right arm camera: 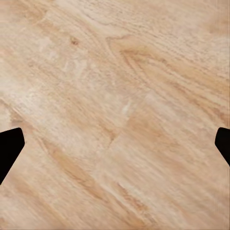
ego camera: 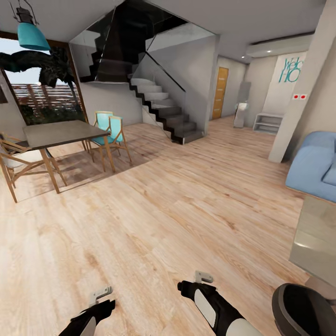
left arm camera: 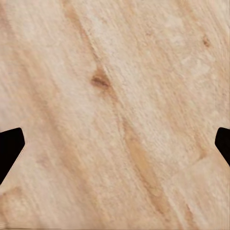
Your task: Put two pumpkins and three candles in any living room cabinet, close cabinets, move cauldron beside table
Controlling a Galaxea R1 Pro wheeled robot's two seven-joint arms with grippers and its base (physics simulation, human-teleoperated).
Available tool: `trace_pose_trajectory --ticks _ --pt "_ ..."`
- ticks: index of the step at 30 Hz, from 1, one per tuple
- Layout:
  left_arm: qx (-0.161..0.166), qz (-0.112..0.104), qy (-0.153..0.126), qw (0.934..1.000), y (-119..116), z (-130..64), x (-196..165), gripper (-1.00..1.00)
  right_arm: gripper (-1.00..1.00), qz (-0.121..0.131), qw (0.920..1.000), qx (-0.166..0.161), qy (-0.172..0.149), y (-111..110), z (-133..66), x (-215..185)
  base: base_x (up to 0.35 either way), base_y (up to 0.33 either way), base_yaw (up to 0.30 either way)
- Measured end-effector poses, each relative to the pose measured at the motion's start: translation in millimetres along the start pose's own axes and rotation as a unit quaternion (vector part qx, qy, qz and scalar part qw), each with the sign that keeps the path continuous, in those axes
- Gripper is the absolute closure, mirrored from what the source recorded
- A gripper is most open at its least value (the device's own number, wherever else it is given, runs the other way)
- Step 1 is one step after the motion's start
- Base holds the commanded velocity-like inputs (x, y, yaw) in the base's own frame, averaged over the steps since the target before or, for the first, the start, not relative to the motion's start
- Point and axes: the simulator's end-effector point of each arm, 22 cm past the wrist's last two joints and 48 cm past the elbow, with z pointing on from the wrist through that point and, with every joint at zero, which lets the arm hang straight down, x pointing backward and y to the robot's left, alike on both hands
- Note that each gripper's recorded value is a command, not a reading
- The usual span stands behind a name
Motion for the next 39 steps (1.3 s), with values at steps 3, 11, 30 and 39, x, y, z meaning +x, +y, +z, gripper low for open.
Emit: trace_pose_trajectory --ticks 3,11,30,39 --pt "0.000 0.001 0.000 1.0000 0 0.0 0 -1.00 -1.00 0.000 1.0000 0.003 0.002 -2 0.9 3 0.000 0.000 0.280" --pt "0.000 0.002 0.000 1.0000 0 0.0 0 -1.00 -1.00 -0.001 0.9999 0.011 0.009 -9 3.6 15 0.000 0.000 0.280" --pt "-0.001 0.002 0.000 1.0000 0 0.0 0 -1.00 -1.00 -0.001 0.9999 0.011 0.009 -10 3.8 15 0.000 0.000 0.281" --pt "-0.001 0.002 0.000 1.0000 0 0.0 0 -1.00 -1.00 -0.001 0.9999 0.011 0.009 -10 3.8 15 0.000 0.000 0.281"
